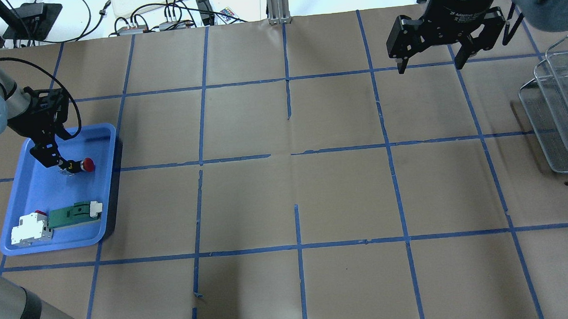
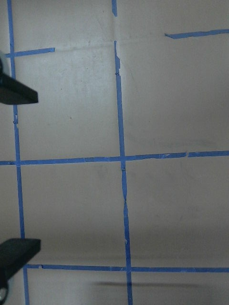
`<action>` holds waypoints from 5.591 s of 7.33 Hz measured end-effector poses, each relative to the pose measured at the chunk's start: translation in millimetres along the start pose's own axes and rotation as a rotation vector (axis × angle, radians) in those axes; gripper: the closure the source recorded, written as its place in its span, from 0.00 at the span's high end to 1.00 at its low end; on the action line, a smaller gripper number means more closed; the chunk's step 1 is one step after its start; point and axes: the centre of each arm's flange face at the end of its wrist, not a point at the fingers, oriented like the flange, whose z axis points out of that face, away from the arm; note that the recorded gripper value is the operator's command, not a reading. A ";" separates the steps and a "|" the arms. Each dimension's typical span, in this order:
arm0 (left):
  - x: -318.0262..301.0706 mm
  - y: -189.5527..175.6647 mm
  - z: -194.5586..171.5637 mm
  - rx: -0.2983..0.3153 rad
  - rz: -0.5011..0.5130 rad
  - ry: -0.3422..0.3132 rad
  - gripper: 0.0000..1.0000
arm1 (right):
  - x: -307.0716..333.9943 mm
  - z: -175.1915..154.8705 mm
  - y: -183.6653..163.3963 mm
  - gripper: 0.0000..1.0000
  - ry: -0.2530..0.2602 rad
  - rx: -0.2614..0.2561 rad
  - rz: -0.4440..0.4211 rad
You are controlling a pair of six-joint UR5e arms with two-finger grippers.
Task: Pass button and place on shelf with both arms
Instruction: 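Close the left gripper on the red push button's black base, then lift the button and carry it toward the right gripper while the right gripper approaches, then close the right gripper on the button's black base beside the left gripper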
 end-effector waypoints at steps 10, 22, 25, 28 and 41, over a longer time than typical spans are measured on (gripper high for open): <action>15.5 -31.9 -13.9 0.060 0.177 -0.020 0.00 | 1.3 5.2 -5.4 1.00 -0.009 -0.002 -0.006; 127.6 -455.5 -149.4 0.575 0.104 0.037 0.00 | 68.1 6.3 10.3 1.00 -0.424 0.277 -1.137; 174.4 -520.3 -189.8 0.705 0.234 0.041 0.00 | 59.1 11.1 22.6 1.00 -0.449 0.400 -1.360; 230.6 -563.2 -210.4 0.717 0.344 0.041 0.00 | 59.0 1.8 23.4 1.00 -0.446 0.454 -1.424; 271.1 -572.2 -232.9 0.747 0.408 -0.003 0.00 | 45.9 -11.1 57.0 0.80 -0.522 0.424 -1.408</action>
